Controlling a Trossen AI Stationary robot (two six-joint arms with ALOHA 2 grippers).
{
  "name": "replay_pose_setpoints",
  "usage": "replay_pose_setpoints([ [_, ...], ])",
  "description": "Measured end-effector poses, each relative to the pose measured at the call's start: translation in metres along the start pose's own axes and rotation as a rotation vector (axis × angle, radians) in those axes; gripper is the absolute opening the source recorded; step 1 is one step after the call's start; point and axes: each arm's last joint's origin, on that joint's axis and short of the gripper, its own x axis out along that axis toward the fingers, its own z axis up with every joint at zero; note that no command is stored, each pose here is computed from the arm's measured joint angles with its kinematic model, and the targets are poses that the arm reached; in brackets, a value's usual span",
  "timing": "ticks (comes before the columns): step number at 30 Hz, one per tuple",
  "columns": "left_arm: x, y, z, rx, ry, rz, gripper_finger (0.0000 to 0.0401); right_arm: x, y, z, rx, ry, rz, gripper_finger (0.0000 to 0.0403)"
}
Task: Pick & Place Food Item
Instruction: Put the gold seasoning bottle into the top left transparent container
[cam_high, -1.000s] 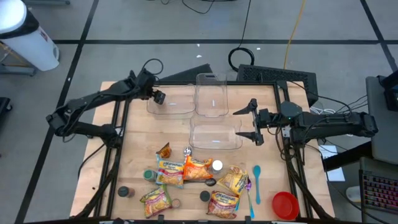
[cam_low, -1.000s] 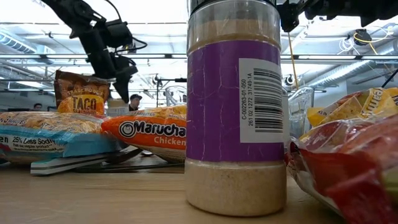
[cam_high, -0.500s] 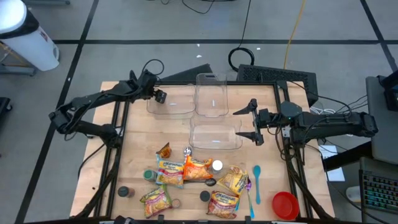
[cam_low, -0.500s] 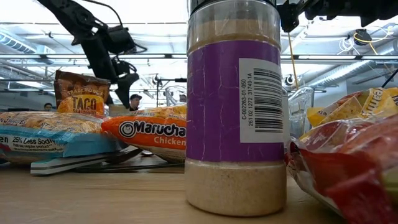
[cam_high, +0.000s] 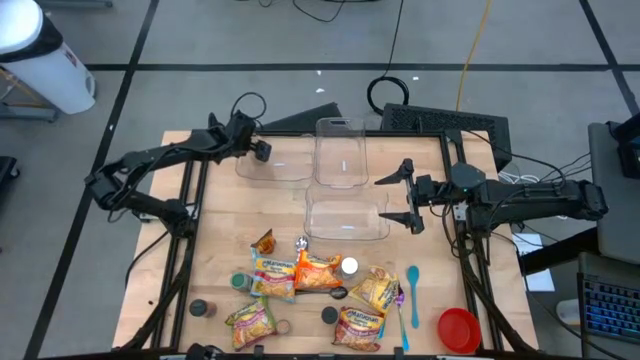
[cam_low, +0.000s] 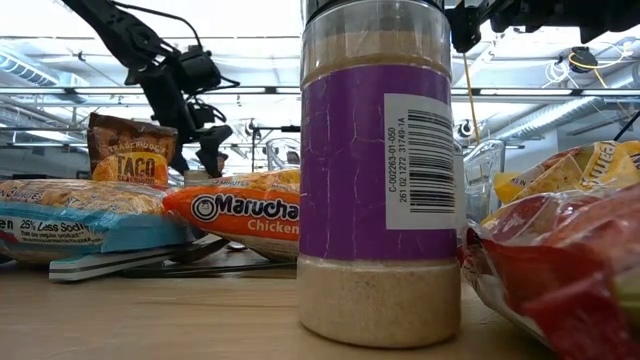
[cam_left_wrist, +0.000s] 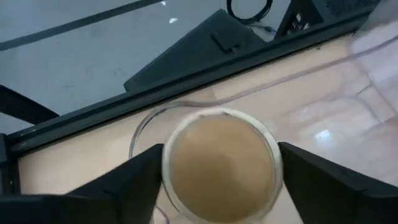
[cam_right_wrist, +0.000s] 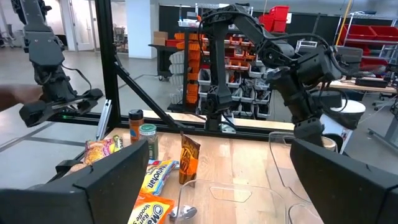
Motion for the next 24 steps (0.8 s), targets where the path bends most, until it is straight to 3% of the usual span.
replay_pose_setpoints([
  [3, 0.0, 0.0, -0.001, 0.006, 0.013, -0.013, 0.0384, 0.0, 0.0, 0.0, 0.0, 0.0, 0.0, 0.0385],
  [14, -0.012, -0.008, 0.012, 0.022, -0.002, -0.175, 0.0299, 0.0, 0.0, 0.0, 0.0, 0.0, 0.0, 0.0389],
  [24, -0.021, -0.002, 0.012, 0.043, -0.033, -0.044, 0.0328, 0.0, 0.0, 0.0, 0.004, 0.001, 0.0, 0.0389],
])
